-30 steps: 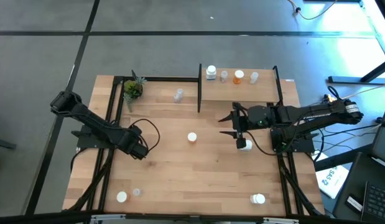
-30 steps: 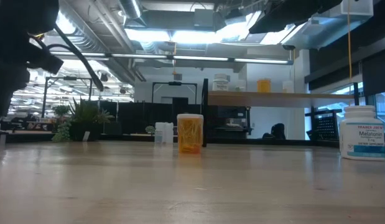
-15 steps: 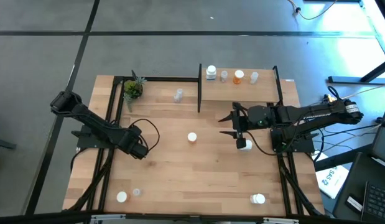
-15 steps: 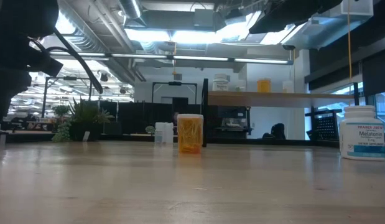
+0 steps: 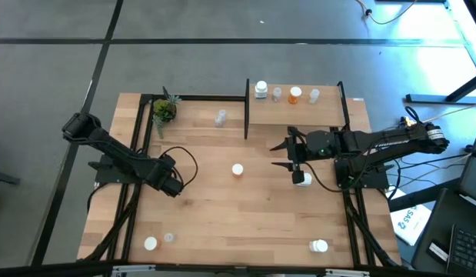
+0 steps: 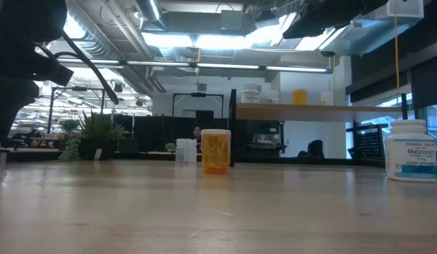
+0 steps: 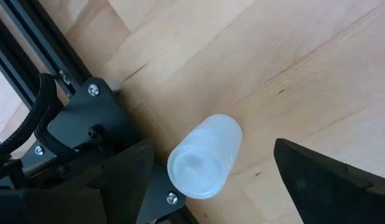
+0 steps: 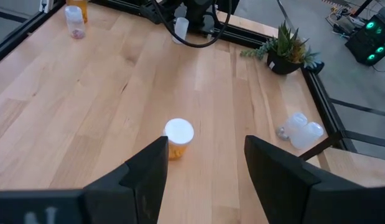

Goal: Pick and place medicine bottles onto shelf by color
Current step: Put the bottom yellow transparent pill bottle on the shelf aligned with the other yellow transparent pill bottle

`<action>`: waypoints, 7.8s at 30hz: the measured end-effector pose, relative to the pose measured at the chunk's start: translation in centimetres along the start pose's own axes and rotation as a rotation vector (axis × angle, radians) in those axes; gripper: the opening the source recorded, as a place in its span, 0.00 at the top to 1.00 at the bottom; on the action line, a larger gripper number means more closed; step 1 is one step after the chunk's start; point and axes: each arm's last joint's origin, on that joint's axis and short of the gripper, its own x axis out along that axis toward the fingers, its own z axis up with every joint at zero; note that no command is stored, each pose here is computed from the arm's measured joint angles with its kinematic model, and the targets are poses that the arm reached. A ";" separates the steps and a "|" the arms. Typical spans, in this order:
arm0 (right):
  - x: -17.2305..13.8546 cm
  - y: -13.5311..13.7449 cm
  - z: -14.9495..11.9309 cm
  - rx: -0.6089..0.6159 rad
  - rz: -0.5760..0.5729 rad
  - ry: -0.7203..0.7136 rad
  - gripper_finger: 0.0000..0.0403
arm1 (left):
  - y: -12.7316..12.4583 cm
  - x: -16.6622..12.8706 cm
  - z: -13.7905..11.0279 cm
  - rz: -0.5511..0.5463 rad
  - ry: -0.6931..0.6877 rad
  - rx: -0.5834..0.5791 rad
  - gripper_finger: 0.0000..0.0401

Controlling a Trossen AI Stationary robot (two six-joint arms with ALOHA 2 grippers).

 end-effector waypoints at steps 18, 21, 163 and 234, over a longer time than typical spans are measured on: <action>0.0 0.0 0.0 0.012 0.000 0.002 0.47 | -0.3 0.0 -0.1 -0.033 0.044 -0.013 0.23; 0.0 0.0 0.0 0.012 0.000 0.002 0.47 | -0.3 0.0 -0.2 -0.036 0.064 -0.034 0.26; -7.5 -2.1 4.2 0.097 -0.081 0.266 0.47 | -23.6 -9.7 11.0 -0.341 -0.298 0.696 0.67; -7.5 -2.1 4.3 0.100 -0.083 0.249 0.47 | -16.4 -17.5 8.8 -0.218 -0.550 0.598 0.33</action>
